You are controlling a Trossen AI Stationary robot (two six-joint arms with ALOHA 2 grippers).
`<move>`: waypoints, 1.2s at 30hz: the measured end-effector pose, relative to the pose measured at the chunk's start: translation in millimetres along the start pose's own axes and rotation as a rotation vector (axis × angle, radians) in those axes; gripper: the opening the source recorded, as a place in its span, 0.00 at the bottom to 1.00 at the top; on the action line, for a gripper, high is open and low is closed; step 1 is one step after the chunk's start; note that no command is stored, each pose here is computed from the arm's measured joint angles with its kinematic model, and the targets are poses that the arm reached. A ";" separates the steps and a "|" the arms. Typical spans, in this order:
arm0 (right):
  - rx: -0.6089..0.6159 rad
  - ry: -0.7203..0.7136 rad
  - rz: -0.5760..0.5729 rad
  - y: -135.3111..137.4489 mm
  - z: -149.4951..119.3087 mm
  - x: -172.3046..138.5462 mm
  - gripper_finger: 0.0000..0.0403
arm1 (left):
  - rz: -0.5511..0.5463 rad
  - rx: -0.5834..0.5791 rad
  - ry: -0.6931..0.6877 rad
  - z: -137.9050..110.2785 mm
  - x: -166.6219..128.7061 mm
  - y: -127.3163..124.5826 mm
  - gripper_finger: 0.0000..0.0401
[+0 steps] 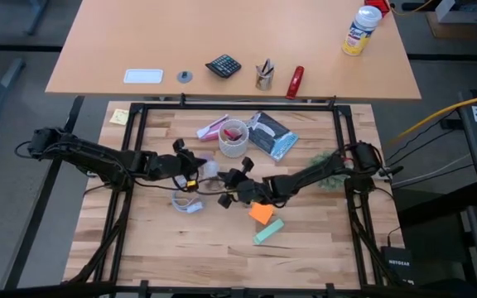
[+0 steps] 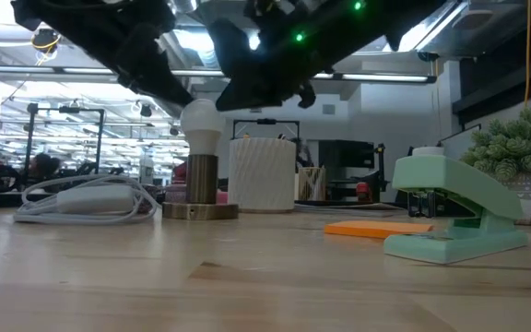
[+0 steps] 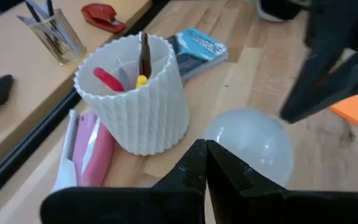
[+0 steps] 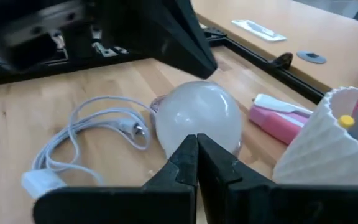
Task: Screw lightbulb
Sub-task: Remove the lightbulb from the lamp
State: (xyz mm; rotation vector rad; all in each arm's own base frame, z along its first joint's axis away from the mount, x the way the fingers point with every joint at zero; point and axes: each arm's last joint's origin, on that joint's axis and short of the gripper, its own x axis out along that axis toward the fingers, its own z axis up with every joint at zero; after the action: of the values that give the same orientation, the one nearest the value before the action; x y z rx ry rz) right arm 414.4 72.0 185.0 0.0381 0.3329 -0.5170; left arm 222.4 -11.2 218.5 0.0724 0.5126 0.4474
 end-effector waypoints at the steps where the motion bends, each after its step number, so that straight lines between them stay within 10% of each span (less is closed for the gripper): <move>1: 0.004 0.002 0.004 -1.8 -0.2 2.4 0.02 | -0.006 -0.006 0.006 -0.6 0.0 -0.1 0.00; 28: 0.030 0.001 -0.065 -35.0 7.1 26.6 0.02 | -0.196 -0.008 0.005 -3.3 -11.6 -23.3 0.00; 36: 0.019 -0.071 0.010 -23.5 35.4 -3.5 0.02 | 0.047 0.029 -0.123 9.0 -21.5 -12.1 0.00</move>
State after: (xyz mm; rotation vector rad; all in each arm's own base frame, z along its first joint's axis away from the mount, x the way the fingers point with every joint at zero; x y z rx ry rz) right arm 410.8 49.1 220.7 0.0399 0.2579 -0.5102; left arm 214.9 -31.0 234.0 0.1391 0.3973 0.4781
